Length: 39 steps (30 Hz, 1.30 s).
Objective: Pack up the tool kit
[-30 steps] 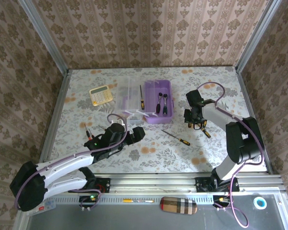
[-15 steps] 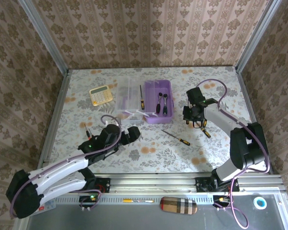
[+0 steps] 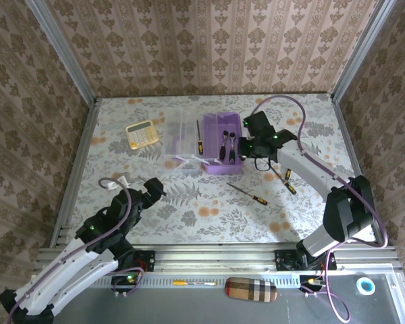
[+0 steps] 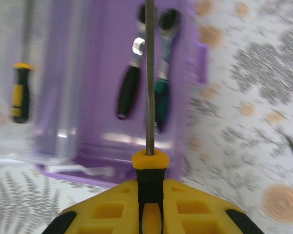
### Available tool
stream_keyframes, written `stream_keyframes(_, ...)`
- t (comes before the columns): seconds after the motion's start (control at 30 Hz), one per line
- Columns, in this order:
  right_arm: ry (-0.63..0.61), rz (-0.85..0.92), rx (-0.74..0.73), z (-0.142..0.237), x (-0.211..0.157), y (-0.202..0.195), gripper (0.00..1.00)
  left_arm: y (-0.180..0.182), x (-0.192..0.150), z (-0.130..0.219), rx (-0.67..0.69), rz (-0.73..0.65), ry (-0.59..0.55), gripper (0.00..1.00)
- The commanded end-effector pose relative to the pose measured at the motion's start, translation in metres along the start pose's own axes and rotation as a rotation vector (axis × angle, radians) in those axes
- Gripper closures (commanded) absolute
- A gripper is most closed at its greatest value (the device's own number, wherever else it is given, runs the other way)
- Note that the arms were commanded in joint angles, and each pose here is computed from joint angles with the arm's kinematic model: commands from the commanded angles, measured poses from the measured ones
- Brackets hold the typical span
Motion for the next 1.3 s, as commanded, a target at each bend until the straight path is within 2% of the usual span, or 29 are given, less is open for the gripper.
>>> stream_keyframes(0.0, 0.033, 0.021, 0.038, -0.011, 0.000, 0.030, 0.83, 0.019, -0.009, 0.002, 0.075, 0.011, 0.009, 0.00)
stream_keyframes(0.2, 0.068, 0.048, 0.089, -0.036, 0.002, 0.069, 0.83, 0.019, -0.016, -0.001, 0.071, 0.023, 0.046, 0.00)
stream_keyframes(0.47, 0.131, 0.057, 0.096, -0.075, 0.005, 0.090, 0.83, 0.011, -0.016, -0.006, 0.051, -0.005, 0.080, 0.00)
stream_keyframes(1.27, 0.189, 0.033, 0.073, -0.114, 0.003, 0.096, 0.81, 0.006, -0.015, -0.011, 0.039, -0.016, 0.087, 0.00)
Point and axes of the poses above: each hand's point on the last joint's axis, 136 mm out from that joint toward the fingers, its own z axis back along the fingers, its own y axis along the line the jaws close on, x = y × z, the point moved 7 cm from there along z, back along the fingers, and after that the axes turned 15 degrees about -z, right-handed, at the moved point
